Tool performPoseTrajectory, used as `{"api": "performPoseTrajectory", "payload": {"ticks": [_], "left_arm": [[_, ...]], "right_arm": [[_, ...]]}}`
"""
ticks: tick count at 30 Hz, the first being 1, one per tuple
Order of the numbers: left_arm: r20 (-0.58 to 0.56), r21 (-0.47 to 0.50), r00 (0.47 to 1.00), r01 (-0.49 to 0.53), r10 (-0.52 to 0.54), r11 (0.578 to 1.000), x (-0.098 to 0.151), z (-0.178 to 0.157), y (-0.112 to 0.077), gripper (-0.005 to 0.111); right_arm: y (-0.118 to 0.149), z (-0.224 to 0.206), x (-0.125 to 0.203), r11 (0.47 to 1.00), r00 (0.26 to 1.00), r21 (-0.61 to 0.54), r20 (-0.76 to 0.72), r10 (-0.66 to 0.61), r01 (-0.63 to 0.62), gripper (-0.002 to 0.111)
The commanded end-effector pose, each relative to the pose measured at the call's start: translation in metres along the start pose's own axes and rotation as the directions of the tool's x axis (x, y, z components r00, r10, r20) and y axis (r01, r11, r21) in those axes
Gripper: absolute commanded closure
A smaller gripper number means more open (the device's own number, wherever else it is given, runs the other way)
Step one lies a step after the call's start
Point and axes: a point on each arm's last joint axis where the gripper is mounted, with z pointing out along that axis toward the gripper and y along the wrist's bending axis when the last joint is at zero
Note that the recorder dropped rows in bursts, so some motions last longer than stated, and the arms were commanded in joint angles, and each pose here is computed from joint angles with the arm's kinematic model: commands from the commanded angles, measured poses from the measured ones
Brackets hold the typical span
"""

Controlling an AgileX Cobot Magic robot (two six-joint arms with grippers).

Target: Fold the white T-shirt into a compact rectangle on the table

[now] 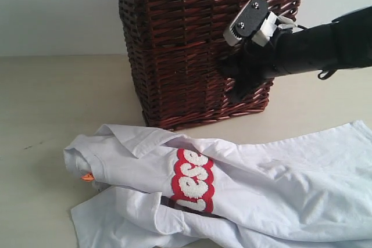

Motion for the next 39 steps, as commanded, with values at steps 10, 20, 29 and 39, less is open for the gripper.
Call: {"api": "performPoseTrajectory", "payload": {"ticks": [10, 20, 29, 39], "left_arm": [[0.010, 0.009, 1.000, 0.007, -0.007, 1.000, -0.001, -0.001, -0.001, 0.107], [0.010, 0.009, 1.000, 0.007, -0.007, 1.000, -0.001, -0.001, -0.001, 0.107], [0.010, 0.009, 1.000, 0.007, -0.007, 1.000, -0.001, -0.001, -0.001, 0.107], [0.010, 0.009, 1.000, 0.005, -0.005, 1.000, -0.001, -0.001, -0.001, 0.107]], "right_arm": [[-0.022, 0.019, -0.033, 0.992, 0.975, -0.012, 0.187, 0.123, -0.123, 0.103], [-0.039, 0.034, -0.043, 0.994, 0.972, 0.022, 0.213, 0.100, -0.107, 0.103], [-0.024, -0.006, -0.081, 0.987, 0.946, -0.118, 0.294, 0.136, -0.105, 0.103], [0.022, -0.117, -0.068, 0.843, 0.855, -0.411, -0.232, -0.464, 0.346, 0.103]]}}
